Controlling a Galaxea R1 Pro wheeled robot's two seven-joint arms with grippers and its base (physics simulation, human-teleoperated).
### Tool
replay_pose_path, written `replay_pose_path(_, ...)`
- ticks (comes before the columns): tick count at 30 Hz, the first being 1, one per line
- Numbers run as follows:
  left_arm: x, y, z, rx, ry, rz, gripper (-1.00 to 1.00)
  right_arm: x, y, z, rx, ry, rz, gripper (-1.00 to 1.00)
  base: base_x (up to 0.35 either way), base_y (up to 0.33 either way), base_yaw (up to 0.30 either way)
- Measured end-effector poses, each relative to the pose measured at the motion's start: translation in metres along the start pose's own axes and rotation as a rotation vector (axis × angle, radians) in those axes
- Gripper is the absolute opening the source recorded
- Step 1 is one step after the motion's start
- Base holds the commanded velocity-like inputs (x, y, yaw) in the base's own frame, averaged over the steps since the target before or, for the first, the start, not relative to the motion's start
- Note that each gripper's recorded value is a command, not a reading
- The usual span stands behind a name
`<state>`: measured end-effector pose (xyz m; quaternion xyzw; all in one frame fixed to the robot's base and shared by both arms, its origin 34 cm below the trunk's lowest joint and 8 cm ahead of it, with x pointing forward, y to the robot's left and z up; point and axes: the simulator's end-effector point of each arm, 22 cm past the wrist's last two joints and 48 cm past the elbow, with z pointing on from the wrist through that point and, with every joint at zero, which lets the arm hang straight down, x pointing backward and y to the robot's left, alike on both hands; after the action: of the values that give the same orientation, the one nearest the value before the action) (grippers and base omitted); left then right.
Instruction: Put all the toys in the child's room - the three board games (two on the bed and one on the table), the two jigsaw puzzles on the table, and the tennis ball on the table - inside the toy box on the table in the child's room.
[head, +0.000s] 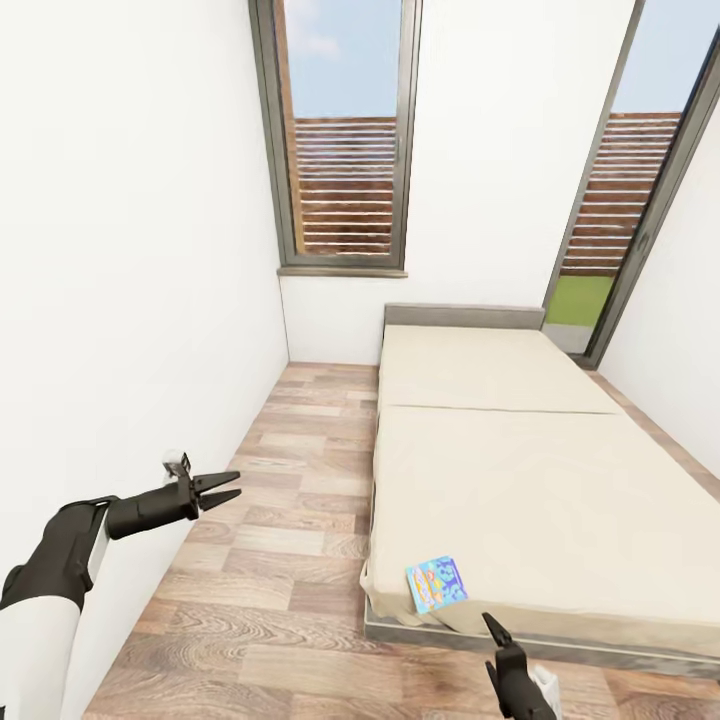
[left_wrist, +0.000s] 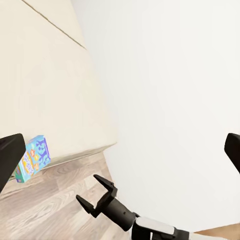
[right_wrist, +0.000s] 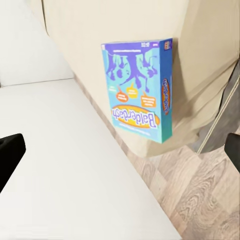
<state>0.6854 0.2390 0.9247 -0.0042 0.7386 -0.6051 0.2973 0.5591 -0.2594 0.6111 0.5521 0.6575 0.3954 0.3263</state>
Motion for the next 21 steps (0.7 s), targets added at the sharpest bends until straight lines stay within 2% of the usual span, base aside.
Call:
replay_pose_path(3,0.002,0.004,0.001,0.001,-0.001,-0.010,1.00,0.001,0.004,0.002,-0.037,0.006,0.008,1.00,0.000,0.000,0.000)
replay_pose_path(8,0.005,0.008,0.006,0.012,-0.001,-0.037,1.00,0.011,0.011,0.004,-0.103,0.055,0.052,1.00,0.000,0.000,0.000)
replay_pose_path(13,0.013,0.009,0.021,0.039,0.007,-0.050,1.00,0.015,0.008,0.008,-0.117,0.071,0.052,1.00,0.000,0.000,0.000)
replay_pose_path(21,0.022,0.018,0.029,0.050,0.010,-0.055,1.00,0.014,-0.004,0.014,-0.116,0.062,0.043,1.00,0.000,0.000,0.000)
